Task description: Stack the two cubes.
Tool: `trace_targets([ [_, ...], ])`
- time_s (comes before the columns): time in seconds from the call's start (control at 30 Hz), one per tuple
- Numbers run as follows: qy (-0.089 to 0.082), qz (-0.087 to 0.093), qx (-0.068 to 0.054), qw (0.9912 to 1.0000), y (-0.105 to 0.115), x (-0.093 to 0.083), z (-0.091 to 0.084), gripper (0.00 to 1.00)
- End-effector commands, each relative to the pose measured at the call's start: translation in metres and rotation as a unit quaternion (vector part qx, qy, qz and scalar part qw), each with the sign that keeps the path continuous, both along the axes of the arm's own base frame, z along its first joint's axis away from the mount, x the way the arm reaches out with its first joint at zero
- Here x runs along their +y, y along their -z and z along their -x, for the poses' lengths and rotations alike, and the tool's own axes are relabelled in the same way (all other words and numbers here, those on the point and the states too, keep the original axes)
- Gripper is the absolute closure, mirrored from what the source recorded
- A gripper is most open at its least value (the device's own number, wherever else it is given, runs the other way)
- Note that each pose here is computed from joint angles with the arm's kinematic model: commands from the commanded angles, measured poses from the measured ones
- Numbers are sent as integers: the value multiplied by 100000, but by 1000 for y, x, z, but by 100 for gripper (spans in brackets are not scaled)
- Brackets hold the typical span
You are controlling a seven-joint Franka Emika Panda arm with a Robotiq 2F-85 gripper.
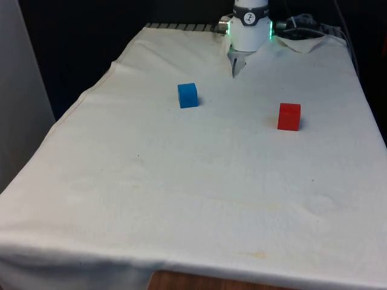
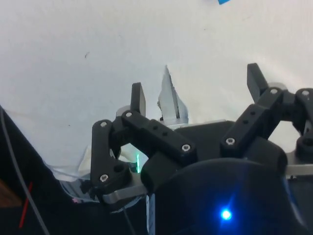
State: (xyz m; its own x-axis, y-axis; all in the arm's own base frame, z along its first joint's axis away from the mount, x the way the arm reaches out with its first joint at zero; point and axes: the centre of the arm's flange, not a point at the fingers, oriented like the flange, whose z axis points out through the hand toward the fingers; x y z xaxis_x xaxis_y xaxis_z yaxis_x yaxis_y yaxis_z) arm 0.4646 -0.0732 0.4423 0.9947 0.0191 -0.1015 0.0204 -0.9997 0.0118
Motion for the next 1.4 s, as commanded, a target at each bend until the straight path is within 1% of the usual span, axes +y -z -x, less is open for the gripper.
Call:
trace_targets([
  [0.0,-269,-1,-86,100000,1,-1,1,0],
  [0.03,-848,179,-791,99993,2,-3,4,0],
  [0.23,-2236,-108,-1382,99965,11,-10,11,0],
  [0.27,-1940,-424,-733,99978,11,-9,10,0],
  [0.3,-2459,-167,-1528,99958,12,-10,12,0],
  [0.5,-3782,-561,-2660,99891,25,-16,19,0],
  [0.53,-4047,-658,-3008,99871,29,-18,21,0],
  [0.57,-3863,-929,-2410,99892,30,-17,19,0],
  [0.6,-4182,-703,-3209,99858,31,-18,22,0],
  [0.8,-4940,-1014,-4364,99777,42,-24,29,0],
  [0.83,-4714,-1285,-3520,99819,42,-22,27,0],
  [0.87,-5223,-1165,-4721,99745,47,-26,33,0],
  [0.97,-5584,-1331,-5330,99693,54,-30,37,0],
  [1.1,-6390,-1554,-6192,99591,65,-37,43,0],
  [1.13,-6156,-1810,-5554,99639,64,-35,41,0],
  [1.17,-6517,-1589,-6345,99573,67,-39,44,0],
  [1.33,-7136,-1508,-6908,99494,78,-48,46,0],
  [1.37,-7401,-1434,-7135,99460,82,-51,47,0],
])
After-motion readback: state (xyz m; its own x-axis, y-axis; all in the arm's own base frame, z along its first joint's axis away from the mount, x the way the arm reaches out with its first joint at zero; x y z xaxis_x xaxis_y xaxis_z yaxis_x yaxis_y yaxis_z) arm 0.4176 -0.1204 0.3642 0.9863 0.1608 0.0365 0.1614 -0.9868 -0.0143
